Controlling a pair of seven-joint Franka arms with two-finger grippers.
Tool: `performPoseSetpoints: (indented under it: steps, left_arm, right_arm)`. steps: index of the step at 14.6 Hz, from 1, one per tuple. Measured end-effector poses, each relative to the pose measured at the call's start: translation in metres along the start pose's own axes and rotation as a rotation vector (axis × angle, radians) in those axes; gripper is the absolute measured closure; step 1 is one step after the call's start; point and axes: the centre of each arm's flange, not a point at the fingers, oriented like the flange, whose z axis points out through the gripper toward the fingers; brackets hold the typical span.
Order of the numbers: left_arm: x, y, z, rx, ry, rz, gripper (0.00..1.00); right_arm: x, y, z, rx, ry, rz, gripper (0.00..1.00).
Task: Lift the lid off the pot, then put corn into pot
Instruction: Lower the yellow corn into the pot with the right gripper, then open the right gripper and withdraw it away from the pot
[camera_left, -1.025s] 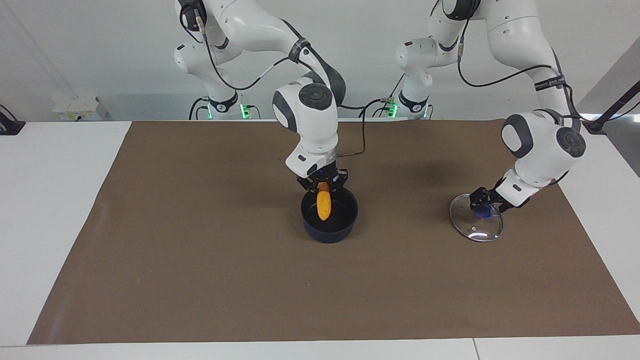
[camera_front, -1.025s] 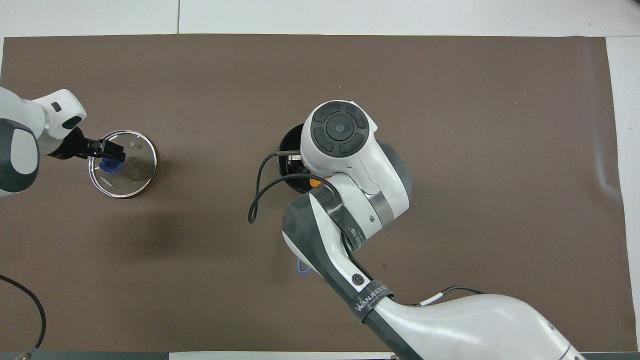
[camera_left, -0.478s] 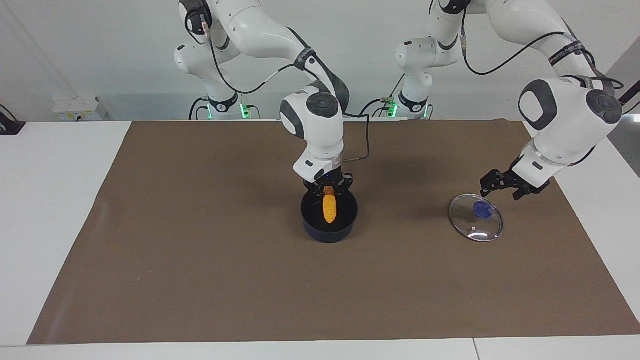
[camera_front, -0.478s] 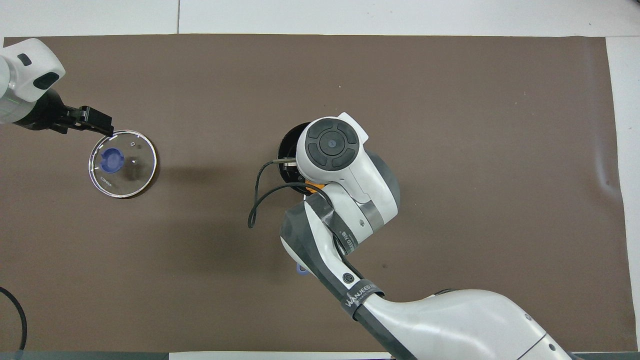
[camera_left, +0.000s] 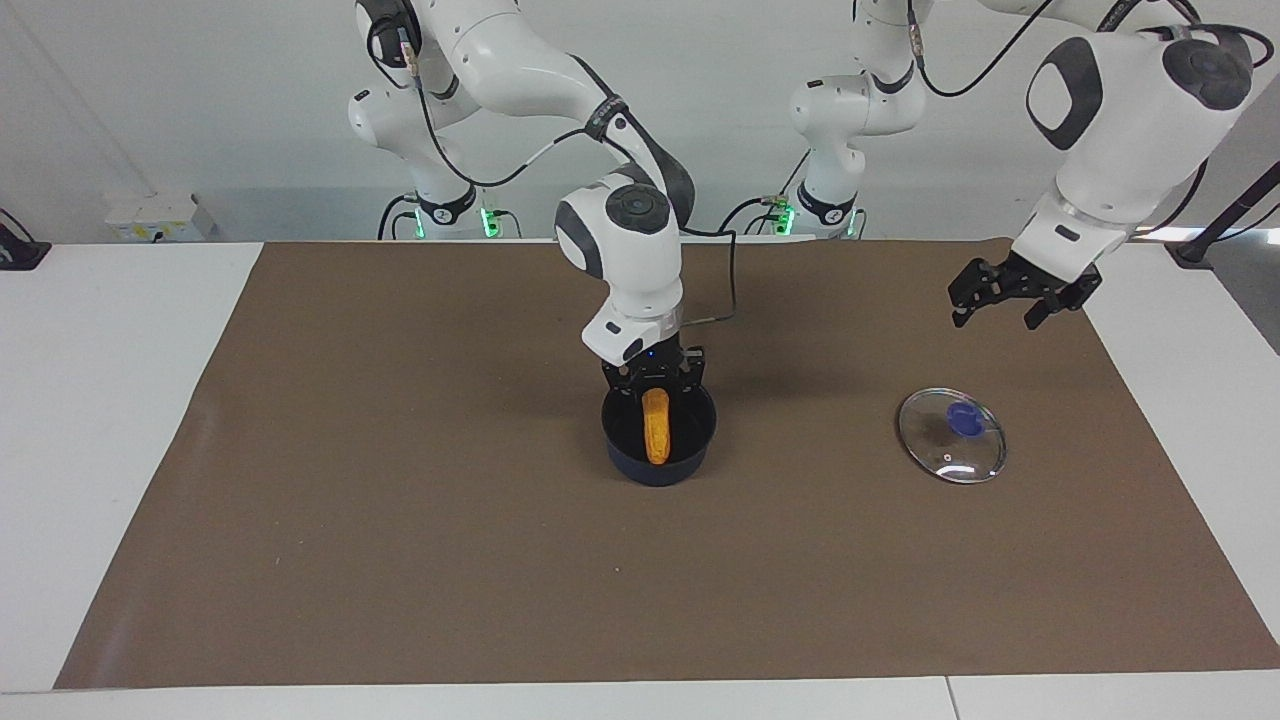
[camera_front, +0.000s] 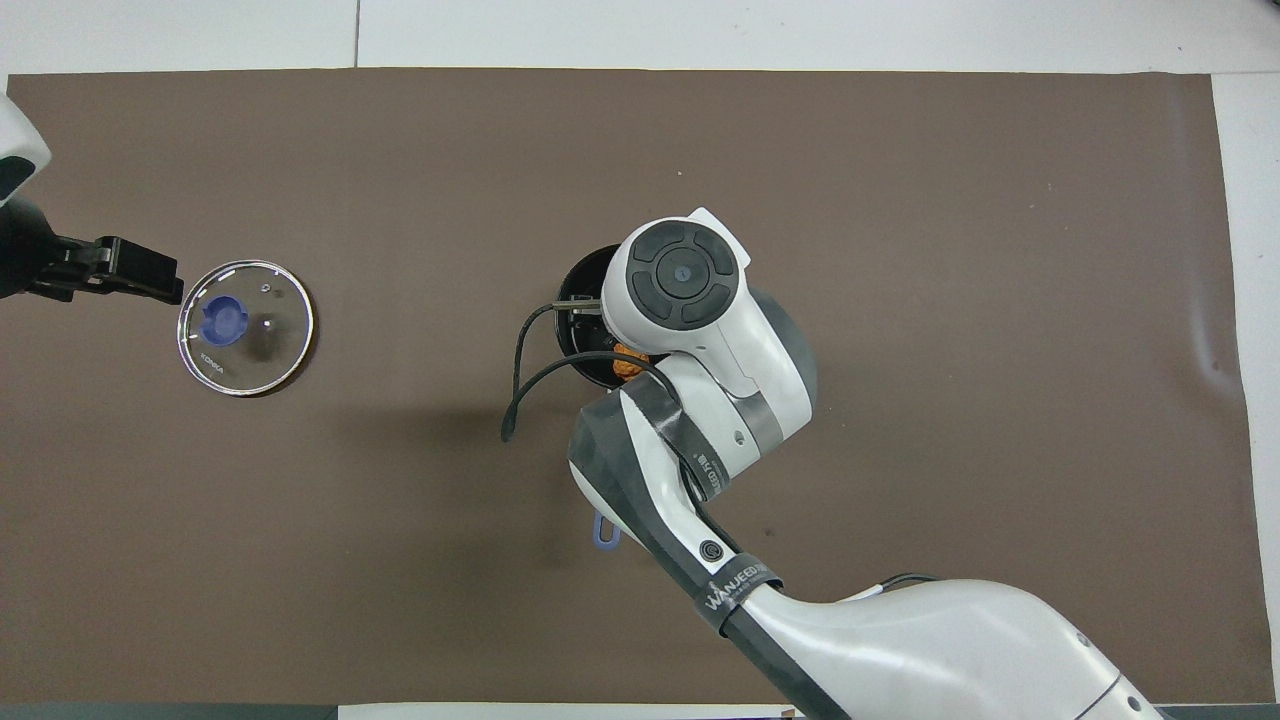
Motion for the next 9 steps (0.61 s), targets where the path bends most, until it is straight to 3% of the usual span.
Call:
performPoseSetpoints:
  steps: [1, 5, 9]
  left_arm:
    - [-0.006, 0.001, -0.003, 0.001, 0.0, -0.007, 0.0]
    - [-0.014, 0.004, 0.012, 0.002, -0.012, -0.042, 0.0]
    - [-0.011, 0.006, 0.016, 0.002, 0.008, -0.061, 0.0]
  right_arm:
    - [0.006, 0.005, -0.006, 0.004, 0.009, 0.01, 0.01]
    - [0.034, 0.04, -0.045, -0.017, -0.003, 0.038, 0.0]
    - [0.062, 0.115, -0.085, -0.05, -0.039, 0.014, 0.0]
